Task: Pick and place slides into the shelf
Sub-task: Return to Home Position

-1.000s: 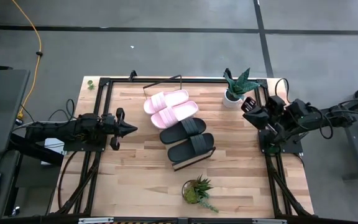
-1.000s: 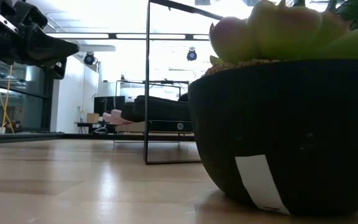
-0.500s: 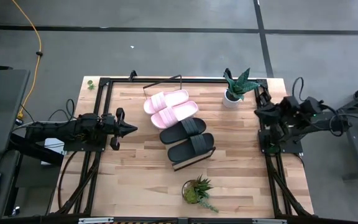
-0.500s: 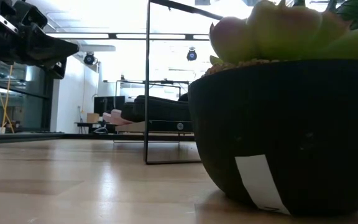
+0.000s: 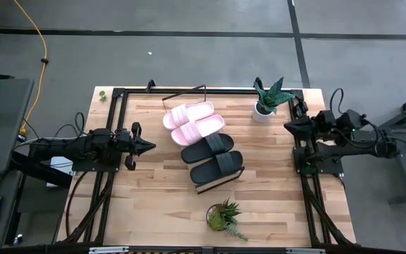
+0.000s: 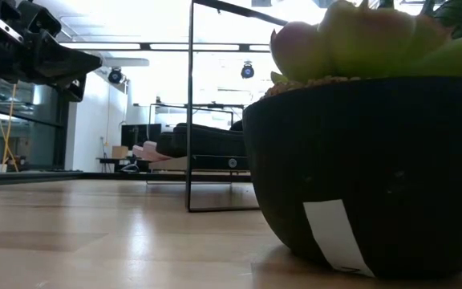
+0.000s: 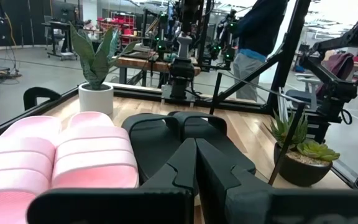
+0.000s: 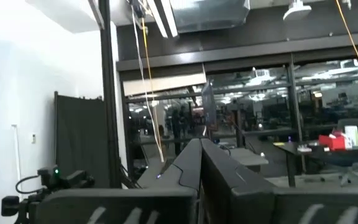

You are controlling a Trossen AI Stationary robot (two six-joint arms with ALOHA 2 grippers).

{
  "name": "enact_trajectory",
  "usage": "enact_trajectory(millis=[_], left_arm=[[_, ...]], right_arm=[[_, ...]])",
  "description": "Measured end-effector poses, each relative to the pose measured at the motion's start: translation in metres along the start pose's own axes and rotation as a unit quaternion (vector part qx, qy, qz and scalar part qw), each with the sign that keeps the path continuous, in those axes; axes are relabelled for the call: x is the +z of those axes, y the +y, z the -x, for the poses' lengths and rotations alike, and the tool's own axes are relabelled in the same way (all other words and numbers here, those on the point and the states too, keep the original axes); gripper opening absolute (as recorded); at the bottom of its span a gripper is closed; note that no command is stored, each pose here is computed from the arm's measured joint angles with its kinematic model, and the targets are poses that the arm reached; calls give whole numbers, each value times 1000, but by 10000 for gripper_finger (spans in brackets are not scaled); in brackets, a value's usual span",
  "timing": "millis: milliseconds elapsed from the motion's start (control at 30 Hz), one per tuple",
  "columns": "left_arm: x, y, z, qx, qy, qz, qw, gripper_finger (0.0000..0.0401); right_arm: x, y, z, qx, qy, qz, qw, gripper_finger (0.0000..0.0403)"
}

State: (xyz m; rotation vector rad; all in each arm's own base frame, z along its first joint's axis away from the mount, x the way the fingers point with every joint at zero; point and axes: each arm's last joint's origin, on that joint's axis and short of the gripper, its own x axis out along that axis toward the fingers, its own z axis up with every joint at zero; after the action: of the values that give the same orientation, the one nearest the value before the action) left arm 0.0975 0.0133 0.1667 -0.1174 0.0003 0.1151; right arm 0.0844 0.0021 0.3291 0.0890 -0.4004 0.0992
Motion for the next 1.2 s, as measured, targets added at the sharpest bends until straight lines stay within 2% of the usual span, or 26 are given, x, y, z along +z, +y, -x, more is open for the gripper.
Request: enact_trajectory(millis=[300, 500, 633, 933, 1100, 1200], left_arm=[[0, 0, 0, 0, 0, 0, 1000, 1], [0, 0, 0, 0, 0, 0, 1000, 1], [0, 0, 0, 0, 0, 0, 1000, 1], [0, 0, 0, 0, 0, 0, 1000, 1], [0, 0, 0, 0, 0, 0, 1000, 1], [0, 0, 0, 0, 0, 0, 1000, 1]], right_arm=[[5, 1, 9, 1, -20, 6, 1000, 0], [-29, -2, 25, -8, -47, -21, 999, 0], [-39, -3, 33, -5, -78, -28, 997, 0], [-81, -8, 42, -33, -86, -30, 995, 0], [-99, -10, 45, -32, -92, -33, 995, 0], [-100, -10, 45, -31, -94, -33, 995, 0]])
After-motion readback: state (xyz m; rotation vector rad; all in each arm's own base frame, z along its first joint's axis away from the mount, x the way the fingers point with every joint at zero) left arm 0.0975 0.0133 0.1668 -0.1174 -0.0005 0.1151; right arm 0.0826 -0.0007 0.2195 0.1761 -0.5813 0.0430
